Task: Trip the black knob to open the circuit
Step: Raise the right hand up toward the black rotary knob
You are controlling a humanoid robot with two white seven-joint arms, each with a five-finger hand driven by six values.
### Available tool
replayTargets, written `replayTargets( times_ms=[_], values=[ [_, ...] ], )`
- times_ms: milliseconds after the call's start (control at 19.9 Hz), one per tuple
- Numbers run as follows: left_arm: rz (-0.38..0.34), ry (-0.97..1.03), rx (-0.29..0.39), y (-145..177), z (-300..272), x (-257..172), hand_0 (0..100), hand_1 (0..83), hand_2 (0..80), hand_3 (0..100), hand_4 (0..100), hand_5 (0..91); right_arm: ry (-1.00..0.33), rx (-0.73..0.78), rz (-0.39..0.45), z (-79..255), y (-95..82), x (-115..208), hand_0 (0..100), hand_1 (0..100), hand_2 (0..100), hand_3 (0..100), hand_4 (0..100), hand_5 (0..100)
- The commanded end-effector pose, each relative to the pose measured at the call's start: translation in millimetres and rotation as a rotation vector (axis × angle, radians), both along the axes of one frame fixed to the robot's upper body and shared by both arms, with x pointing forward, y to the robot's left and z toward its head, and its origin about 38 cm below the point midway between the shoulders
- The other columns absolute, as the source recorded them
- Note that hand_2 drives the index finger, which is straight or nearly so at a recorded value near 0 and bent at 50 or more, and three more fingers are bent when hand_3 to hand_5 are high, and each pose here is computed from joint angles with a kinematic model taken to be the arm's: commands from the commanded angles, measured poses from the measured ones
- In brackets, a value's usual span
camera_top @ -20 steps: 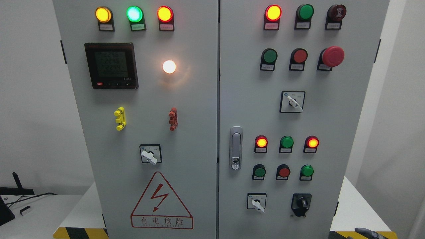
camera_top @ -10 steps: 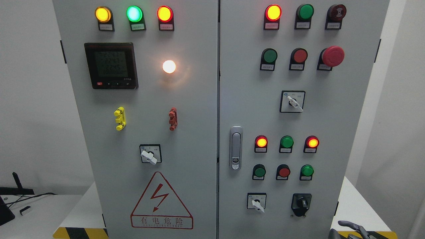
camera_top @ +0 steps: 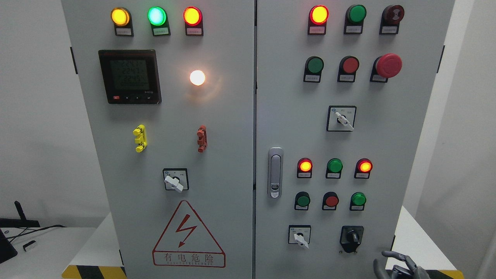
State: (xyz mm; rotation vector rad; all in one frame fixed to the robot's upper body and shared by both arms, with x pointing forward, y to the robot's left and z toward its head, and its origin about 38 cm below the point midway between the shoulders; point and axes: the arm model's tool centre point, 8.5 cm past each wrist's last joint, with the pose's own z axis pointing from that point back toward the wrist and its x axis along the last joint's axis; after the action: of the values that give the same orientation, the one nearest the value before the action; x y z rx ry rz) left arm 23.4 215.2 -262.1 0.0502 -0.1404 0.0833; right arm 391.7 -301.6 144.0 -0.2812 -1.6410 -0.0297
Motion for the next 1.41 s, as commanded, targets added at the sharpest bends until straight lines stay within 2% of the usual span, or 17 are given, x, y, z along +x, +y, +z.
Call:
replayTargets(
  times_ms=[0, 301, 1355],
  values=[
    [-0.031, 0.0, 0.0, -0.2, 0.0, 0.2, 12, 38.9, 0.0, 0, 0, 0.0, 0.024, 0.006, 0.041, -7.6, 16.7, 9.6, 35, 63, 42, 100, 100, 93],
    [-0.031, 0.0, -0.001, -1.2, 0.0, 0.2, 12, 38.9, 0.0, 0, 0, 0.0, 0.018, 0.007, 0.04, -4.0, 16.5, 16.5, 37, 64, 44, 100, 100, 93],
    [-0.031, 0.0, 0.0, -0.2, 0.0, 0.2, 12, 38.9, 0.0, 0, 0, 0.0, 0.007, 0.005, 0.045, 2.7, 18.8, 31.6, 41, 66, 42, 100, 100, 93]
  ],
)
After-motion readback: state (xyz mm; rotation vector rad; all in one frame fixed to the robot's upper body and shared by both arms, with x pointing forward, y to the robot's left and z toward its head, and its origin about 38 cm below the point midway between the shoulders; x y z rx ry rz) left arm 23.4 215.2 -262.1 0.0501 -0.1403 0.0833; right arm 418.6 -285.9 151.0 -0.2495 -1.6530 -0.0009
